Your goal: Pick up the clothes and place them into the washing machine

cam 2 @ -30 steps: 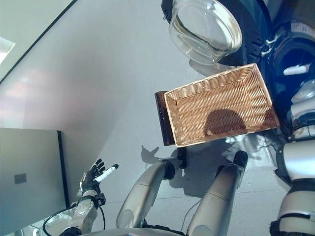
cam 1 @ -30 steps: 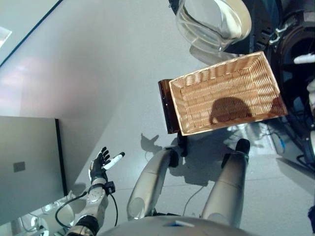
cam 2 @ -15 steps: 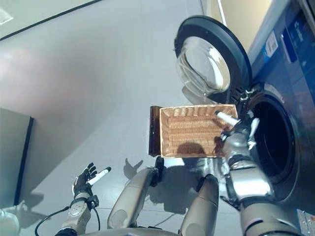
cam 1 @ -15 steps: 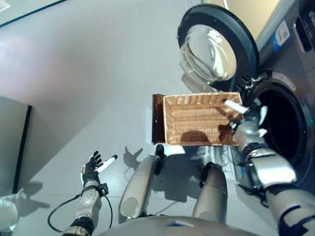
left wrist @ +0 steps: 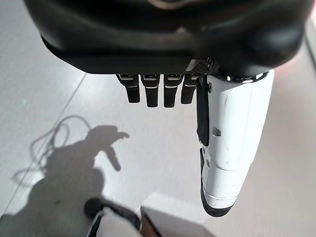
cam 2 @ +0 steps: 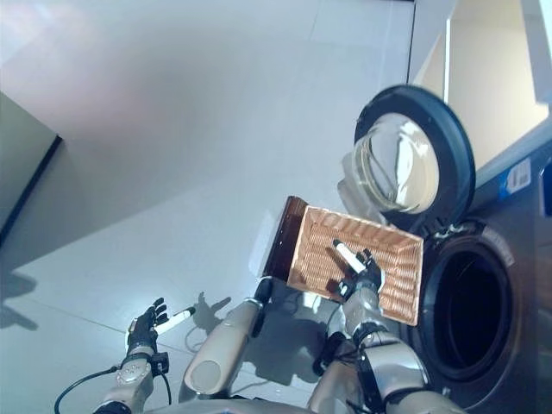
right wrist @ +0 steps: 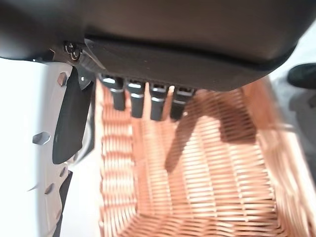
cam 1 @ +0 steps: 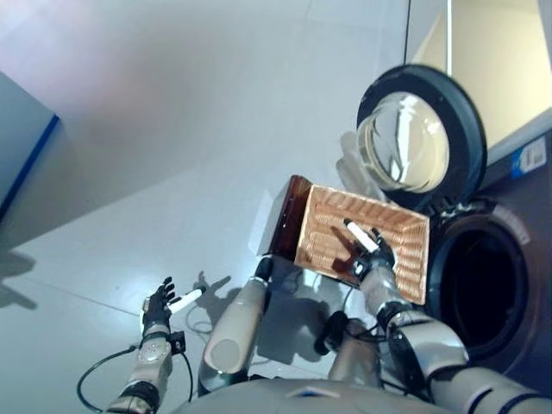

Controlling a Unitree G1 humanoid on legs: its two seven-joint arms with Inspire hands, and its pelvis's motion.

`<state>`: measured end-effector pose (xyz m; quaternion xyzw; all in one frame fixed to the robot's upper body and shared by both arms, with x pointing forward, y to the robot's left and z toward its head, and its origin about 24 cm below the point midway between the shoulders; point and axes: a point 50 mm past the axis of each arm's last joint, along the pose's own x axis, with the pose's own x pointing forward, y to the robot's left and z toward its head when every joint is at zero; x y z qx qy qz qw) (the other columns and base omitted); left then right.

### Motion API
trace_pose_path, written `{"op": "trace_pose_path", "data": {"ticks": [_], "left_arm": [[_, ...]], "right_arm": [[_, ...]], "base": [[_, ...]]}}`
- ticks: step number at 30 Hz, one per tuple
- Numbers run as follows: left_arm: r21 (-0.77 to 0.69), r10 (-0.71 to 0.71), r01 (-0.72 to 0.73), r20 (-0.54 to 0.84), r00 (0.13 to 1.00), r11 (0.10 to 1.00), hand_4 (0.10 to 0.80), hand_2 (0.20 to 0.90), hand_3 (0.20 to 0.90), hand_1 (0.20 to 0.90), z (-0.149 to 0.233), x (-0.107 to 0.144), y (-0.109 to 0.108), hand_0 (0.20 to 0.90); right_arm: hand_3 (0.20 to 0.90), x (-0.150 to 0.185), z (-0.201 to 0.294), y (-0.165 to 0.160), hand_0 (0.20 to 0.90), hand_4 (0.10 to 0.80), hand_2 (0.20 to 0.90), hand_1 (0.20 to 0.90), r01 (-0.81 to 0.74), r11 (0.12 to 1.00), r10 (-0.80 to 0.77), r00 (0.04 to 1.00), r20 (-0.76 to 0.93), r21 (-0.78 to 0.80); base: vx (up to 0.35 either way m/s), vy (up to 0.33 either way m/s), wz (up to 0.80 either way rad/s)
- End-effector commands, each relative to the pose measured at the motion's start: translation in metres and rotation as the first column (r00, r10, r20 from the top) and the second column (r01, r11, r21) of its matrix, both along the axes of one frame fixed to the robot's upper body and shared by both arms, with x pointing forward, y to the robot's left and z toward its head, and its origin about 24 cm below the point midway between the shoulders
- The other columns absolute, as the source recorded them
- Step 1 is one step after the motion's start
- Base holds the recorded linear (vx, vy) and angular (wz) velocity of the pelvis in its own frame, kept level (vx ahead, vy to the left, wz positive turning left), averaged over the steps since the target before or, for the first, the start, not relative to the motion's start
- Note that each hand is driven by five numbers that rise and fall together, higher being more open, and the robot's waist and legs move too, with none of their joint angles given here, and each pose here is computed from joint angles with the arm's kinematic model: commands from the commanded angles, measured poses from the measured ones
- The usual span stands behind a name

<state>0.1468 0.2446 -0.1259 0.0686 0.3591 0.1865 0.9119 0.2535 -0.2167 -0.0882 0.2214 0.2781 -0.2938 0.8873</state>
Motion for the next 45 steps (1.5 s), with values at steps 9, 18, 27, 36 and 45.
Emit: {"op": "trace_pose_path", "data": {"ticks": [9, 18, 27, 36, 45], "left_arm": [[0.045, -0.067, 0.075, -0.158, 0.985, 0.996, 0.800, 0.900, 0.900, 0.900, -0.013, -0.026, 0.012, 0.900], [-0.065, -0.181, 0.170, -0.339, 0.923, 0.983, 0.800, 0.900, 0.900, 0.900, -0.034, -0.065, -0.012, 0.900], [-0.105, -0.229, 0.204, -0.400, 0.887, 0.973, 0.800, 0.900, 0.900, 0.900, -0.039, -0.077, -0.021, 0.900], [-0.129, -0.270, 0.238, -0.406, 0.873, 0.963, 0.800, 0.900, 0.900, 0.900, -0.041, -0.080, -0.029, 0.900], [-0.134, -0.278, 0.244, -0.423, 0.863, 0.961, 0.800, 0.900, 0.900, 0.900, -0.043, -0.086, -0.030, 0.900]], "right_arm": [[0.900, -0.098, -0.046, -0.019, 0.900, 0.800, 0.900, 0.900, -0.184, 0.976, 0.155, 0.962, -0.224, -0.117], [0.900, -0.174, -0.075, -0.013, 0.900, 0.800, 0.900, 0.900, -0.461, 0.885, 0.351, 0.751, -0.559, -0.065], [0.900, -0.214, -0.080, -0.020, 0.900, 0.800, 0.900, 0.900, -0.472, 0.882, 0.350, 0.662, -0.663, -0.005], [0.900, -0.234, -0.078, -0.034, 0.900, 0.800, 0.900, 0.900, -0.358, 0.933, 0.244, 0.671, -0.700, -0.018], [0.900, -0.237, -0.078, -0.035, 0.900, 0.800, 0.900, 0.900, -0.319, 0.947, 0.216, 0.682, -0.699, -0.019]], "base": [[0.050, 0.012, 0.04], [0.024, -0.012, -0.22], [-0.021, -0.043, -0.12], [0.003, -0.035, -0.10], [-0.002, -0.002, -0.02]]}}
